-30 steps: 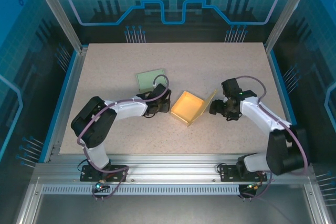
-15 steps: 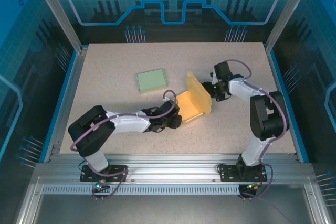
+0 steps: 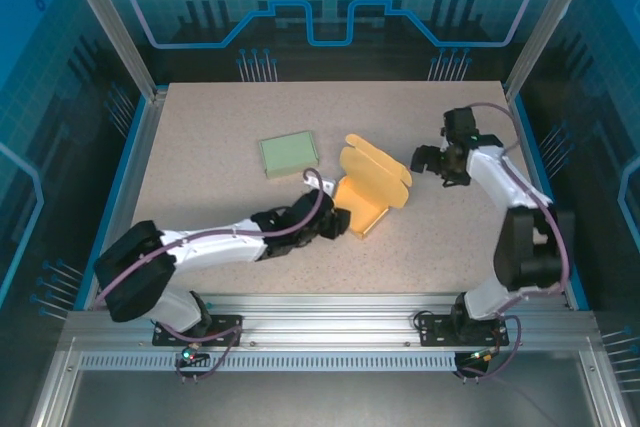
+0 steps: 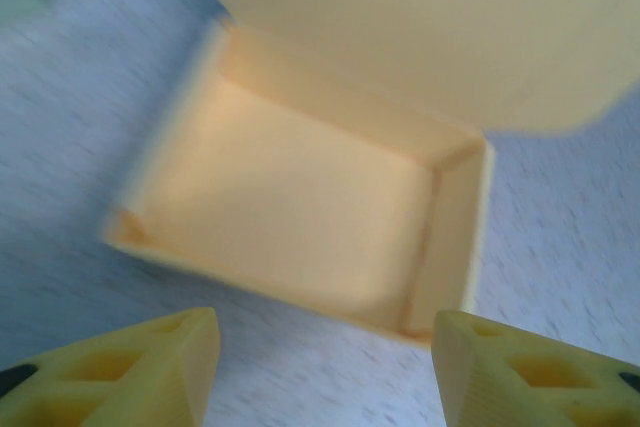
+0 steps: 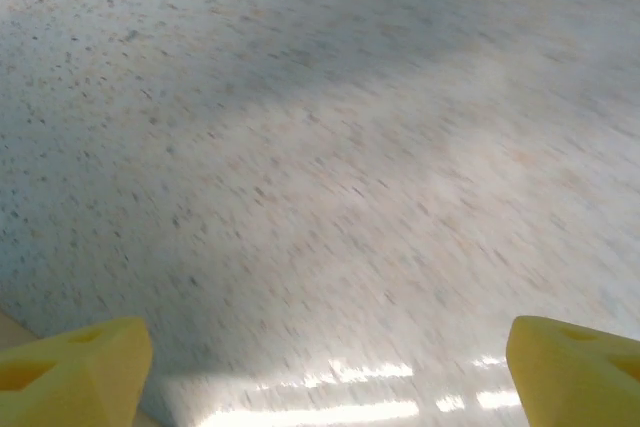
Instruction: Fold the paper box
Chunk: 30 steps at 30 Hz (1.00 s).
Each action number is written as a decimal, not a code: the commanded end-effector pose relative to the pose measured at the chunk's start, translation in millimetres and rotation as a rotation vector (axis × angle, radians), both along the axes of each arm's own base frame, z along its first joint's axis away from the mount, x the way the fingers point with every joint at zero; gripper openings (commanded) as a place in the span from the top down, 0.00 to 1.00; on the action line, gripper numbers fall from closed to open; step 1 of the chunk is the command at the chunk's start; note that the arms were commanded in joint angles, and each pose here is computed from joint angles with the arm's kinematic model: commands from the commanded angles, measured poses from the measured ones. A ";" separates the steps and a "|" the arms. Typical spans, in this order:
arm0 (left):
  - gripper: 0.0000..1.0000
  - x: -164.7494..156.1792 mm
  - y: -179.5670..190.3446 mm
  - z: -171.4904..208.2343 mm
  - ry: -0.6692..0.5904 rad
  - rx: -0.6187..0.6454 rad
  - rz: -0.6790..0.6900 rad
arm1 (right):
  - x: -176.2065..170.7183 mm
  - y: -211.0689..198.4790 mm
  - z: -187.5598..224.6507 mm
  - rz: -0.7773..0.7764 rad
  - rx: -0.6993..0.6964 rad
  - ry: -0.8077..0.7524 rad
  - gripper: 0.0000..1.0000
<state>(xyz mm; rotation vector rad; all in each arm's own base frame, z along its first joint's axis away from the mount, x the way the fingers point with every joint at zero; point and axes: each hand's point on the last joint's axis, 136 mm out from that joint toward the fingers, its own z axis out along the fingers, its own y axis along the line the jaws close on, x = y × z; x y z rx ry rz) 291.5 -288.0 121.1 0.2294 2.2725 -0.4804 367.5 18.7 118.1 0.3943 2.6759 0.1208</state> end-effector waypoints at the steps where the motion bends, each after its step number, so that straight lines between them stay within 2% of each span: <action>1: 0.39 27.4 40.1 14.4 -0.057 0.149 0.023 | -49.3 -19.7 -0.4 -0.071 -0.064 0.073 0.02; 4: 0.39 44.3 46.1 11.7 -0.049 0.222 -0.052 | -76.4 -22.2 6.9 -0.104 -0.058 0.055 0.00; 9: 0.39 60.4 29.8 -10.1 -0.043 0.365 -0.188 | -109.7 -25.3 29.1 -0.154 -0.038 -0.039 0.00; 15: 0.40 76.7 11.8 -35.6 -0.009 0.433 -0.257 | -133.1 -28.6 56.0 -0.168 -0.035 -0.140 0.00; 20: 0.41 87.9 8.5 -46.4 0.004 0.488 -0.266 | -142.0 -27.5 58.5 -0.164 -0.027 -0.152 0.00; 30: 0.52 90.7 8.6 -66.4 0.027 0.538 -0.282 | -139.5 -24.5 59.9 -0.152 -0.012 -0.163 0.00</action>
